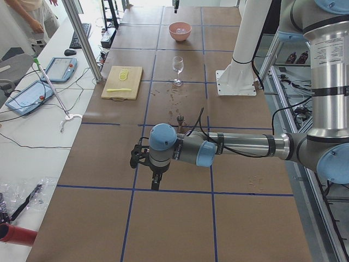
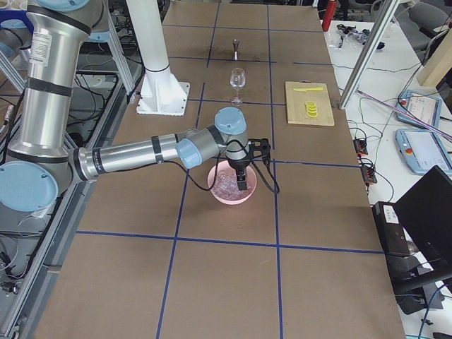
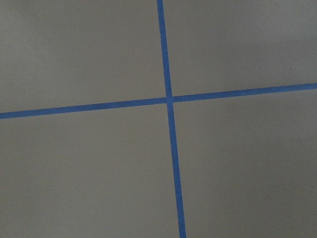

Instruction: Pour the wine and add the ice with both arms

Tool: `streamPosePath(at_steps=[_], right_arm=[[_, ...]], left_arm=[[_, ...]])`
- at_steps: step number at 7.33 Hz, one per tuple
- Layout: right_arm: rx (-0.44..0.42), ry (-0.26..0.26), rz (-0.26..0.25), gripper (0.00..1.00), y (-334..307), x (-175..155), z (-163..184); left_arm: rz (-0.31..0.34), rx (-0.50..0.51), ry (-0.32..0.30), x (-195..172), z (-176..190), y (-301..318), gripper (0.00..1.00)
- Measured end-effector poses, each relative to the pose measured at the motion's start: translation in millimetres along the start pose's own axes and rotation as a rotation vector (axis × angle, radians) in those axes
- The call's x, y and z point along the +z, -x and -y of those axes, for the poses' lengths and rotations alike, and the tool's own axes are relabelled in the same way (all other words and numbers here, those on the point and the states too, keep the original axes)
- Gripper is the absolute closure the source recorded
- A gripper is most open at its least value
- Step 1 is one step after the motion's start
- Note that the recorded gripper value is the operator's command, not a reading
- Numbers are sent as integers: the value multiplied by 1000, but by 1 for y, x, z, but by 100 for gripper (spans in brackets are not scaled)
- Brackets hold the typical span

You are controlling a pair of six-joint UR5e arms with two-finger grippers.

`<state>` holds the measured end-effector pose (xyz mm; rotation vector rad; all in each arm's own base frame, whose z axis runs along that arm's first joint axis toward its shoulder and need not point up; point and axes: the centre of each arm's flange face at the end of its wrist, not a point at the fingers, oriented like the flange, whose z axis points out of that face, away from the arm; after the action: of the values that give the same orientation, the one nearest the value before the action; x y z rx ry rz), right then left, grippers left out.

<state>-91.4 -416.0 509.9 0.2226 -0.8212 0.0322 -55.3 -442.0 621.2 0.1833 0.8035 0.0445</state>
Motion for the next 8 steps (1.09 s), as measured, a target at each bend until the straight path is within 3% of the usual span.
streamPosePath(at_steps=[1,2,3,5,8], right_arm=[[2,-17,-9,6,19,26,-9],[5,-32,-15,18,35,49,-18],[19,-39,-17,22,45,64,-26],[32,-28,-45,29,45,87,-36],[38,-13,-85,32,32,100,-46]], left_arm=[[-1,5,-4,-1,1,-2,0],[-2,8,-6,-2,2,-3,0],[-2,10,-8,-2,3,-3,0],[-3,12,-10,-3,4,-4,0],[-4,15,-13,-4,5,-5,0]])
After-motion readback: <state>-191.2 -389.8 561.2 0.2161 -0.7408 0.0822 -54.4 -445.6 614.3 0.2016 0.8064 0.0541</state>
